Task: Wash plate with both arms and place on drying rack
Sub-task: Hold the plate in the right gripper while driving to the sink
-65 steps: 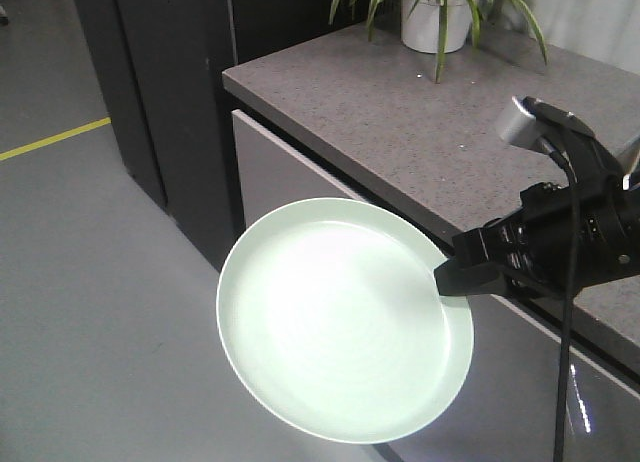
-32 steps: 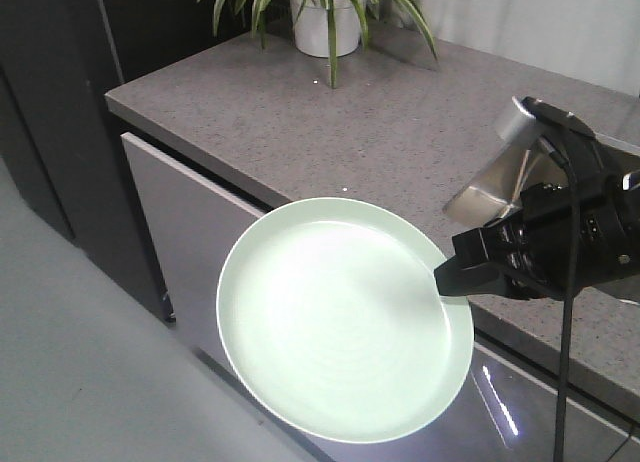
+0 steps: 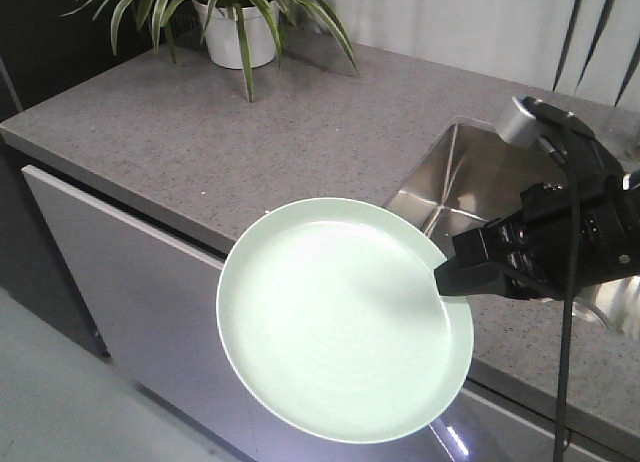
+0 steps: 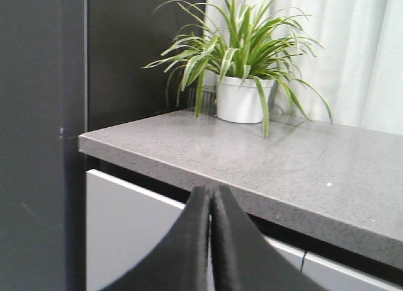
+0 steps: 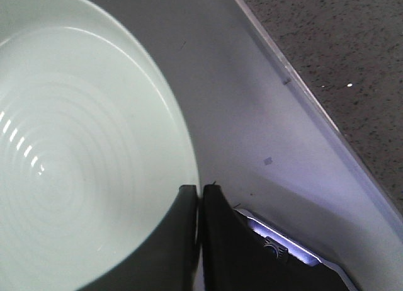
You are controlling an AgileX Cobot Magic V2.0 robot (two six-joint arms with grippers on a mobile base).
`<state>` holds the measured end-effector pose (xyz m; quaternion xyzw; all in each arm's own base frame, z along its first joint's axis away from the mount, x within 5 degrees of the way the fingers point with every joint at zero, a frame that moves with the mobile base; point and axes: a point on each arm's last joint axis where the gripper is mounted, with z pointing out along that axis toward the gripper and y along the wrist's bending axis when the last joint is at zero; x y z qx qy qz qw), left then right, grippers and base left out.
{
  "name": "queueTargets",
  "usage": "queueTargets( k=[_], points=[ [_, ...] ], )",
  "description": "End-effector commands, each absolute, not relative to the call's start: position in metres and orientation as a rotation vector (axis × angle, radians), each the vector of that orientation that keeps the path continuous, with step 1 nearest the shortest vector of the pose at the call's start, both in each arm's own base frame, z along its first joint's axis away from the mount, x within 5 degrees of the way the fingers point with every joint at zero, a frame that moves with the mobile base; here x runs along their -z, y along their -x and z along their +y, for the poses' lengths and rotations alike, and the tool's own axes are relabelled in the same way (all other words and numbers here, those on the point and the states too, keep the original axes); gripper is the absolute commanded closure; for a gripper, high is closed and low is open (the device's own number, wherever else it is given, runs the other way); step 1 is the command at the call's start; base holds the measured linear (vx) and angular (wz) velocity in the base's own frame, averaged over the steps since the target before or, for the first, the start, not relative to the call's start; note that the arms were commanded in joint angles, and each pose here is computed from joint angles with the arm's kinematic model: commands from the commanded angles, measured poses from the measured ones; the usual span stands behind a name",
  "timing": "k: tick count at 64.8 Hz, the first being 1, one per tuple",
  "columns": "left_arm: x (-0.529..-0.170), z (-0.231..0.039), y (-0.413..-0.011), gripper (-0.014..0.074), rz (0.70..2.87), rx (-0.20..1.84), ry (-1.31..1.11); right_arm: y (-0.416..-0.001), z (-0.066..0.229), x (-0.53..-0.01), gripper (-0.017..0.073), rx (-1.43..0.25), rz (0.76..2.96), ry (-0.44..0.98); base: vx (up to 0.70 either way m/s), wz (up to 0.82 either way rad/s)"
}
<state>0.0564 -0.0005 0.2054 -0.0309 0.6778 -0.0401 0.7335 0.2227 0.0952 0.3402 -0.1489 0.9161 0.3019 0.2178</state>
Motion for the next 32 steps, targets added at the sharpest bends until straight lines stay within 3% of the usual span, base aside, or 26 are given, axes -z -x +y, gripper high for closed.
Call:
queueTargets(
  k=[1,32],
  points=[
    [-0.2218,-0.0004,-0.0527,0.06,1.374,0.108,0.073,-0.2198,0.0967,-0.3563,0.0568,-0.874,2.447,0.394,0.09,-0.23],
    [-0.2218,-0.0004,-0.0527,0.06,1.374,0.108,0.073,-0.2197,0.0967,-0.3562,0.0568,-0.875,2.448,0.395,0.07,-0.22]
  ],
)
